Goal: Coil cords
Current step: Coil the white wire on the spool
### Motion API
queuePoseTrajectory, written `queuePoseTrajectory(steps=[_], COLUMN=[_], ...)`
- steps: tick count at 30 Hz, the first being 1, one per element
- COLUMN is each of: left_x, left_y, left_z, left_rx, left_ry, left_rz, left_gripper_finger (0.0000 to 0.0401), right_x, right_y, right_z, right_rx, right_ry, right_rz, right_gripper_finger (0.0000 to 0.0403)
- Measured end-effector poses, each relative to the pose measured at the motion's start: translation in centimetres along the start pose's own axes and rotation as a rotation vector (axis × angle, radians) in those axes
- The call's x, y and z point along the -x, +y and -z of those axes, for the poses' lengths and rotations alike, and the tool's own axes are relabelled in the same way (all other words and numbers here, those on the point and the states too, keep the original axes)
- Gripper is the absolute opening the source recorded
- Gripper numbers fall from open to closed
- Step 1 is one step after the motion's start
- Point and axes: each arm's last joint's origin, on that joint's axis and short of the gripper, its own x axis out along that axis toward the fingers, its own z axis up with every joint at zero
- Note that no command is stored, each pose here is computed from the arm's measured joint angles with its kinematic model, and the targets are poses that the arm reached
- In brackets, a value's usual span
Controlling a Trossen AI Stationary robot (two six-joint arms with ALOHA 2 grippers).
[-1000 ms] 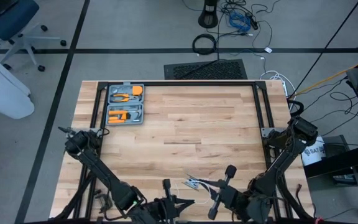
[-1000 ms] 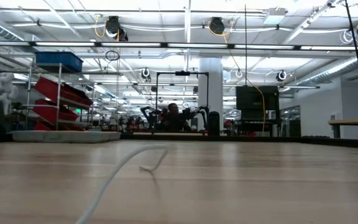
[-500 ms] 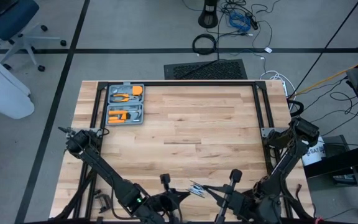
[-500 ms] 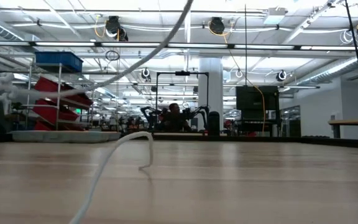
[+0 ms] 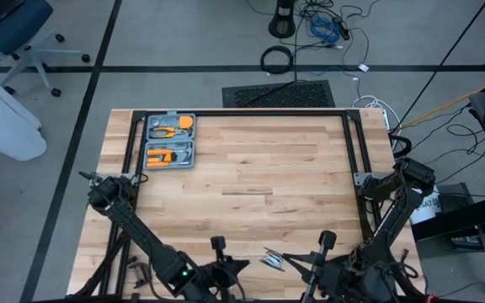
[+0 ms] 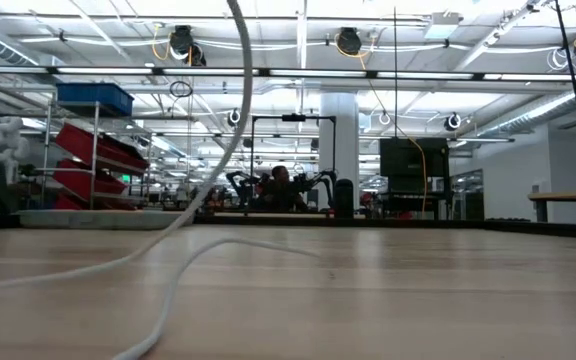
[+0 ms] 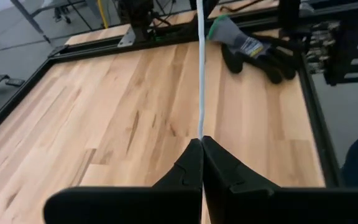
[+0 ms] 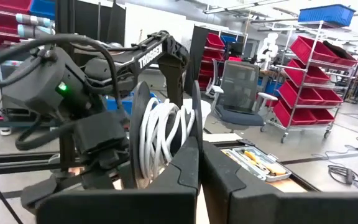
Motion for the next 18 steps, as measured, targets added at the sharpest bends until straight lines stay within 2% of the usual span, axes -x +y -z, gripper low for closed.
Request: queuePoseTrajectory(steps=[18], left_x=[0.85], left_y=[-0.43], left_z=[0.8], left_rx=[-0.062], left_ry=[0.035], left_rz=[0.008], left_gripper_finger=[0.0005], right_x=[0.51], right_y=[0.12], right_z=[-0.12], right_rx=[-0.001], right_ry=[-0.004], right_rz=[-0.013], right_gripper_finger=[0.0])
